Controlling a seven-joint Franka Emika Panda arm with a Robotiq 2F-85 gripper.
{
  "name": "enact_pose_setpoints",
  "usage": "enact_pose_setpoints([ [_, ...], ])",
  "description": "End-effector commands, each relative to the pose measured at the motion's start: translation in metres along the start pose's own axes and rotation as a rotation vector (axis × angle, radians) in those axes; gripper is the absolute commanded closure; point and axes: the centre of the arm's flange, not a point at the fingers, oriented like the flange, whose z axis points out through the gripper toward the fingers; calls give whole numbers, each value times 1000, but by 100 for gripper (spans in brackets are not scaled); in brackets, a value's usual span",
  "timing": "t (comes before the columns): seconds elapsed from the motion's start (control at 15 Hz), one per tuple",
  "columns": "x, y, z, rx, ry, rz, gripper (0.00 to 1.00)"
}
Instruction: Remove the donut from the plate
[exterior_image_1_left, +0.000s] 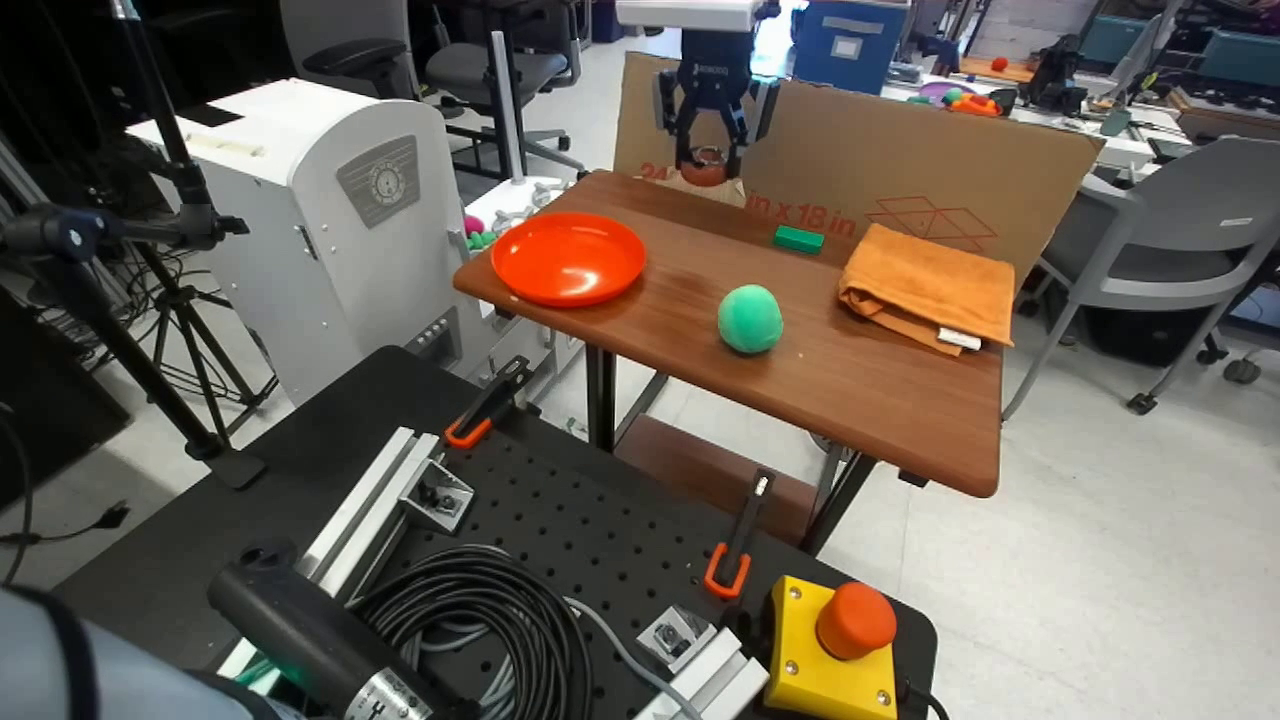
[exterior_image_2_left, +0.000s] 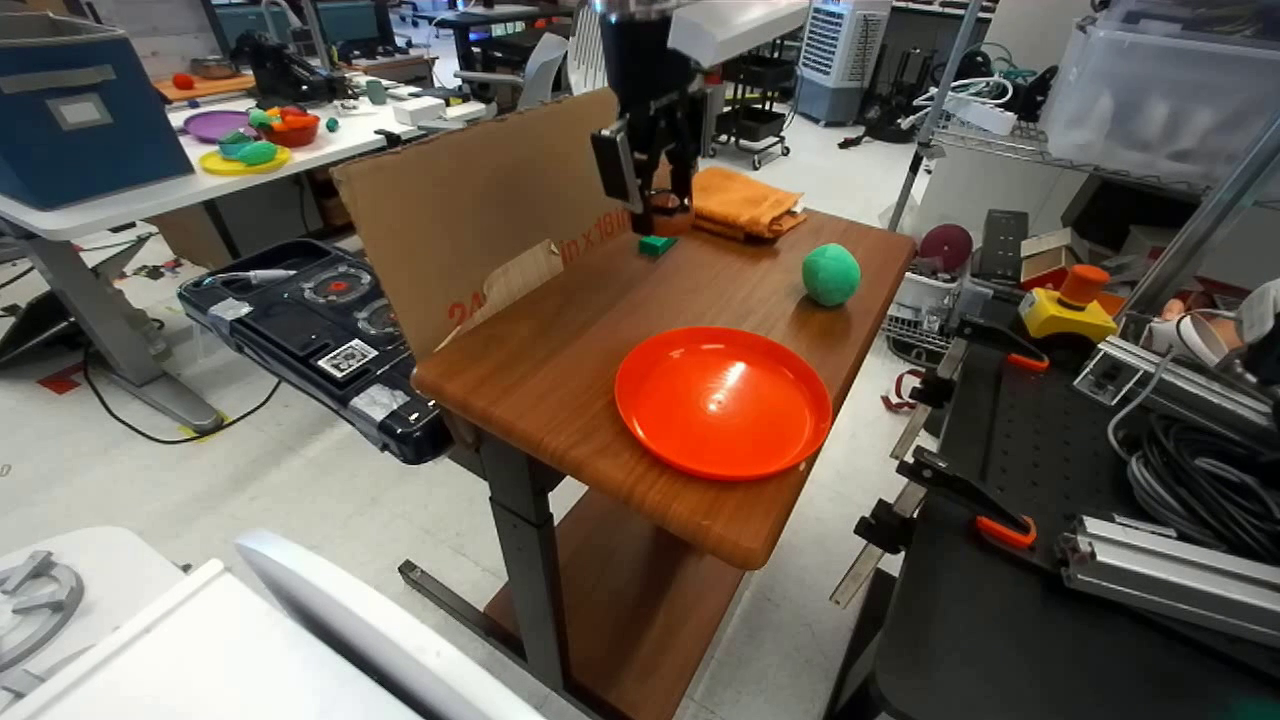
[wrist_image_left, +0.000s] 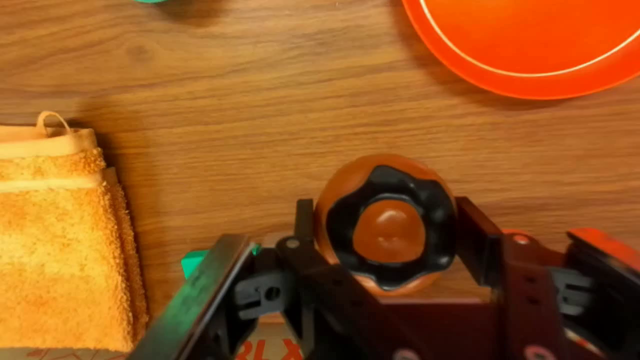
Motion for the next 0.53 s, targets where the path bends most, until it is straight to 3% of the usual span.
enact_pose_setpoints([
  [0.0, 61, -5, 38, -33, -84, 70, 58],
  [0.2, 72, -12, 65, -59, -130, 87, 58],
  [0.47, 70, -21, 72, -71, -154, 70, 58],
])
